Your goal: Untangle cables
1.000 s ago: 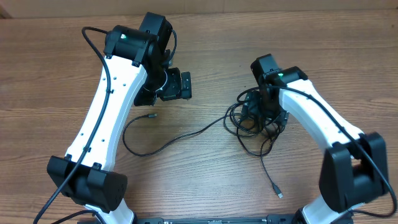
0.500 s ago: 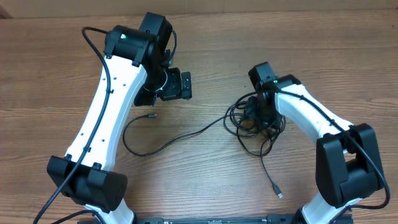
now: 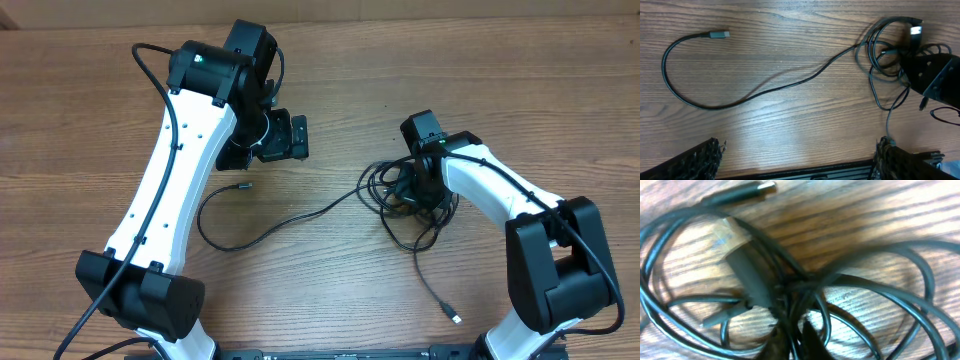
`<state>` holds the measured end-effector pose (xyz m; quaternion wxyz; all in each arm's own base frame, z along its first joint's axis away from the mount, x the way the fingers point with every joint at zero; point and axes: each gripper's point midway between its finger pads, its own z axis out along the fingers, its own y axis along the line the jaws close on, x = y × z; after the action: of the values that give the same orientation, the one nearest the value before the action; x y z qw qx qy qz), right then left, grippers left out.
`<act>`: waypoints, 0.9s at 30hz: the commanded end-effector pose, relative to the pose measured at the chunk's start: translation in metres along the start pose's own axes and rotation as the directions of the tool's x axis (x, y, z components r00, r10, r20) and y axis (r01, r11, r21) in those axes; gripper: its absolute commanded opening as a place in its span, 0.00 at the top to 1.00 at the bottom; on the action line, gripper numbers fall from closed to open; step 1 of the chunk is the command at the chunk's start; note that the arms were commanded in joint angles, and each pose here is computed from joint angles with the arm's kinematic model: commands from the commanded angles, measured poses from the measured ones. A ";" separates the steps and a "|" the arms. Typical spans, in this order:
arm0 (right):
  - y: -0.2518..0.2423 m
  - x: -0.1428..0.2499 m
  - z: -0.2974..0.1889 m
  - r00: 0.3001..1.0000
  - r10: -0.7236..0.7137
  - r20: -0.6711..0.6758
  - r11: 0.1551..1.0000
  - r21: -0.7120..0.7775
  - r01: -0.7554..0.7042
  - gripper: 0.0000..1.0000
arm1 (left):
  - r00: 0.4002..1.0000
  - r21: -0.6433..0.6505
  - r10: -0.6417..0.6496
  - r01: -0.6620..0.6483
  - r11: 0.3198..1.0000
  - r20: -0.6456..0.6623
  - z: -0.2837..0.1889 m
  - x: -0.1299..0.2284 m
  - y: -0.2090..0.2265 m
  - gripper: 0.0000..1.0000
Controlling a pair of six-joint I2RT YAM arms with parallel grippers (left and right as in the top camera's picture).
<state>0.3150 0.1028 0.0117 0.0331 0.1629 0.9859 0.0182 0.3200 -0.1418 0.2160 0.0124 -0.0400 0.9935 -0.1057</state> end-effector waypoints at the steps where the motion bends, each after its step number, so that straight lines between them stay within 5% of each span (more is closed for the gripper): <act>1: 0.005 -0.008 -0.010 1.000 0.004 0.015 1.000 -0.013 -0.004 0.96 | 0.999 0.027 0.019 -0.020 0.999 0.037 -0.013 -0.001 -0.004 0.01; 11: 0.019 -0.067 -0.150 0.974 0.008 0.225 1.000 0.005 -0.010 0.96 | 0.999 0.027 0.019 -0.020 0.999 0.037 -0.013 0.000 -0.004 0.01; 18: 0.002 -0.091 -0.271 0.880 0.001 0.476 1.000 0.020 -0.012 0.96 | 0.999 0.027 0.019 -0.020 0.999 0.037 -0.013 -0.001 -0.004 0.00; 27: -0.029 -0.096 -0.288 0.852 0.068 0.520 0.992 0.057 -0.114 0.96 | 0.999 0.027 0.019 -0.020 0.999 0.037 -0.013 -0.001 -0.004 0.00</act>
<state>0.3709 0.0593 0.3033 0.2829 0.1768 0.9420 -0.0372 0.3199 -0.1422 0.2164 0.0123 -0.0399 0.9934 -0.1071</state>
